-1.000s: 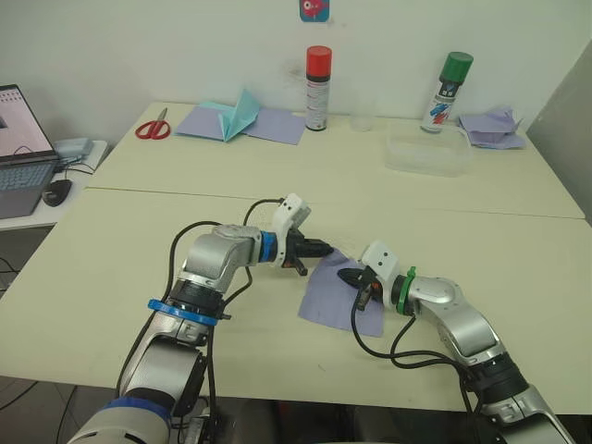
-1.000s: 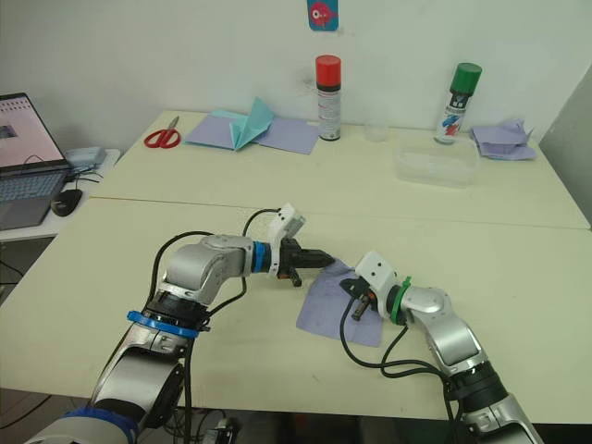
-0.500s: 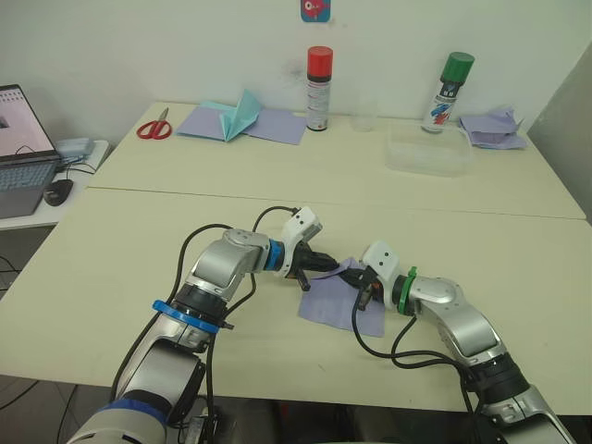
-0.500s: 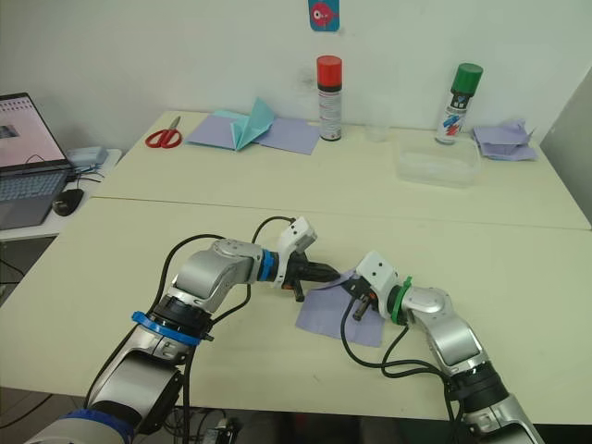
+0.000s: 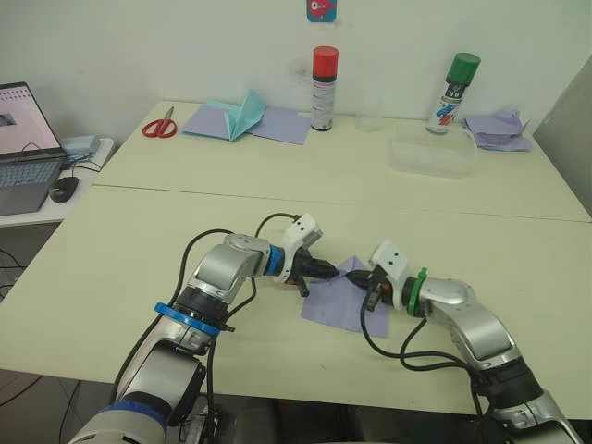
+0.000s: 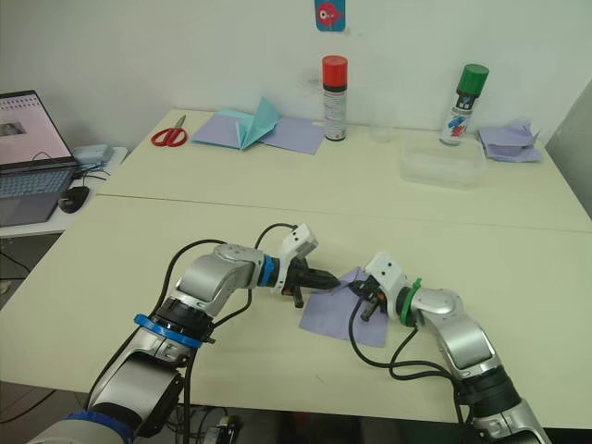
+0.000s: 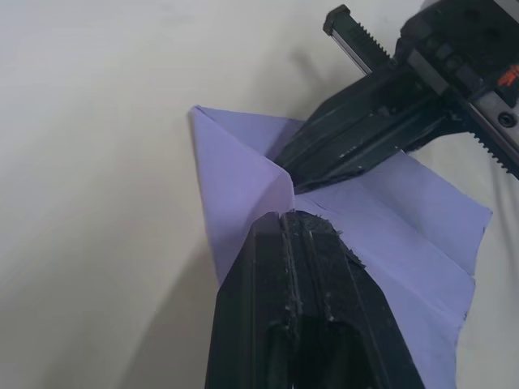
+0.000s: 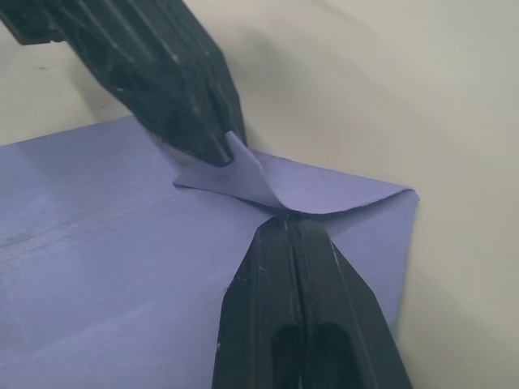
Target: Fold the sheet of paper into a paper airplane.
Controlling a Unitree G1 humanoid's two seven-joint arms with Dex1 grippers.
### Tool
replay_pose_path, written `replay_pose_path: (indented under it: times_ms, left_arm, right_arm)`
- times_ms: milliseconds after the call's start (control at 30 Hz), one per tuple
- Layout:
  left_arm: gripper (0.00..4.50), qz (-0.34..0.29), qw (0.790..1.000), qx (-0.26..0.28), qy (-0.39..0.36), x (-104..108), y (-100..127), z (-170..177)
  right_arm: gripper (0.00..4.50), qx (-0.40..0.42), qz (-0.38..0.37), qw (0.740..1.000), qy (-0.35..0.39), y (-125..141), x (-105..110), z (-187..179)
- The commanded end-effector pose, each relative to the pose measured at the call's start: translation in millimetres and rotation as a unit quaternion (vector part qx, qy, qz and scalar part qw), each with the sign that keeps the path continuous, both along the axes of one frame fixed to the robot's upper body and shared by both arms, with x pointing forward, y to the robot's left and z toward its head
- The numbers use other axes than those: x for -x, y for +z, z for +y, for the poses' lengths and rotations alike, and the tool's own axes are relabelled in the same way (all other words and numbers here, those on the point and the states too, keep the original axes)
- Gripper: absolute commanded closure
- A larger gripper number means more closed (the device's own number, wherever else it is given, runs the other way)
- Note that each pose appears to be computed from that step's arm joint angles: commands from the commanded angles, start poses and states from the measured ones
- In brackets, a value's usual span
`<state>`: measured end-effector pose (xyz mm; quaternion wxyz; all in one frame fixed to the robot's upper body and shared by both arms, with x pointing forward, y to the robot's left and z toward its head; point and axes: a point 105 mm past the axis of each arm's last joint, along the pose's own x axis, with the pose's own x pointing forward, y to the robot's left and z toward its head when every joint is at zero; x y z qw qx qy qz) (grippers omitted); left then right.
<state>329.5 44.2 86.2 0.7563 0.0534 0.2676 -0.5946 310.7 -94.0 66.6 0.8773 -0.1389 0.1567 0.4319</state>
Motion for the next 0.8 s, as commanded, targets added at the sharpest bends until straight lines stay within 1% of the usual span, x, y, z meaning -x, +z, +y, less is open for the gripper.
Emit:
replay_pose_path:
  times_ms: [33,167,300,500,600,700,800]
  left_arm:
    - [4.47,-0.013,1.000,-0.009,-0.008,0,-2,-3]
    - [4.47,-0.010,1.000,-0.016,-0.002,0,-10,-3]
    - [4.47,-0.011,1.000,-0.021,0.002,-2,-12,-2]
    - [4.47,-0.012,1.000,-0.026,0.005,-4,-14,-1]
    - [4.47,-0.012,1.000,-0.026,0.005,-4,-14,-1]
    - [4.47,-0.013,1.000,-0.028,0.004,-4,-15,0]
    - [4.47,-0.015,0.999,-0.029,0.005,-5,-15,-1]
  right_arm:
    - [4.50,0.015,0.010,0.999,-0.028,-5,-2,-15]
    - [4.50,0.015,0.011,0.999,-0.045,-6,-5,-18]
    - [4.50,0.010,0.007,0.999,-0.048,-3,-6,-20]
    - [4.50,-0.031,-0.028,0.998,-0.051,21,-14,-17]
    - [4.50,-0.047,-0.039,0.996,-0.059,28,-21,-16]
    - [4.50,-0.058,-0.039,0.995,-0.067,28,-29,-11]
    - [4.50,-0.064,-0.026,0.995,-0.067,23,-35,-6]
